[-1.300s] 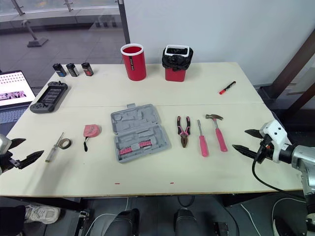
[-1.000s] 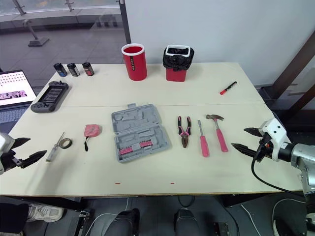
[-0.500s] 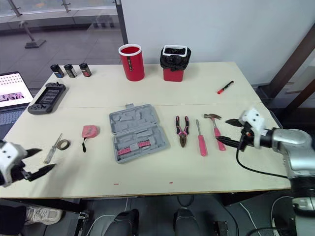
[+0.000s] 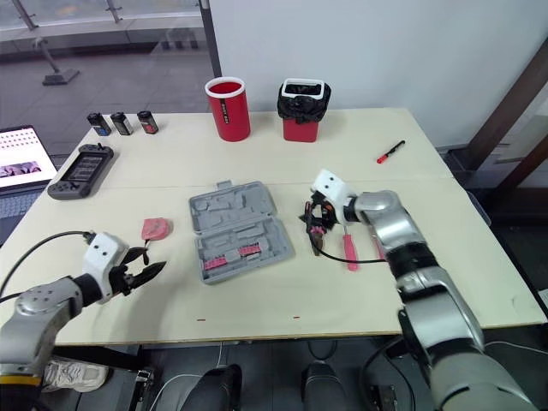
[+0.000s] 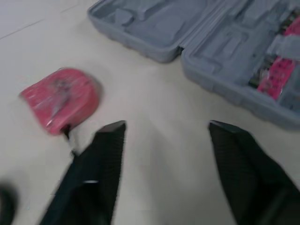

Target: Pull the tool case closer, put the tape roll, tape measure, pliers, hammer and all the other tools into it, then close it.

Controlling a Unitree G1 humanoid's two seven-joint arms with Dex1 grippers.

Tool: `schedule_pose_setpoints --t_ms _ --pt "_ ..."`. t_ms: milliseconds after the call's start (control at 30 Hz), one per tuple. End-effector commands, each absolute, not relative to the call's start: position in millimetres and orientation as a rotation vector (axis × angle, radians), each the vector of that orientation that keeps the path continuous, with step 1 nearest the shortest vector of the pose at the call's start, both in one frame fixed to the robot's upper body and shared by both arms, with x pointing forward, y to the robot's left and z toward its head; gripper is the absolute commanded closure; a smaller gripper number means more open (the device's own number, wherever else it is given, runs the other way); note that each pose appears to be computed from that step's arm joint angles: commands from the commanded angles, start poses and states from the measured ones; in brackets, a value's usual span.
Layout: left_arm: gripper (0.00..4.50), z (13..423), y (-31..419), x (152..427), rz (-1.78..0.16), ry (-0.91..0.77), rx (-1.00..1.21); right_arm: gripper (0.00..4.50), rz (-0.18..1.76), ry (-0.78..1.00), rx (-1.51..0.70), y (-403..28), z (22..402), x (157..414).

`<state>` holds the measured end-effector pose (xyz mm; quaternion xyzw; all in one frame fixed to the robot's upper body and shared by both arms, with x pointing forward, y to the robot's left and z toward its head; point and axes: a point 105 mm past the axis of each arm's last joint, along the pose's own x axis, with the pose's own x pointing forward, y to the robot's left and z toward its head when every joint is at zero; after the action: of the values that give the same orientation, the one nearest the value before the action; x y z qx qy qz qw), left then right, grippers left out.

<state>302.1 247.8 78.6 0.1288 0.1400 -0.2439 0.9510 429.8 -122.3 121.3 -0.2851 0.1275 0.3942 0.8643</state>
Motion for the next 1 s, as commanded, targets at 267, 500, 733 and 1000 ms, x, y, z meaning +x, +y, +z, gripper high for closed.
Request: schedule_pose_setpoints --t_ms 267,500,733,1000 --pt "4.50 69 249 339 -0.481 0.298 0.386 4.45 0.798 0.209 -0.850 -76 110 448" --pt "4.50 56 238 361 -0.520 0.327 0.430 4.45 0.812 0.184 -0.979 -50 101 446" --pt "4.50 49 223 377 -0.596 0.339 0.555 4.45 0.849 0.195 -1.050 -32 91 440" --pt "4.50 45 211 375 -0.699 0.345 0.645 4.45 1.139 0.359 -0.985 -27 62 409"
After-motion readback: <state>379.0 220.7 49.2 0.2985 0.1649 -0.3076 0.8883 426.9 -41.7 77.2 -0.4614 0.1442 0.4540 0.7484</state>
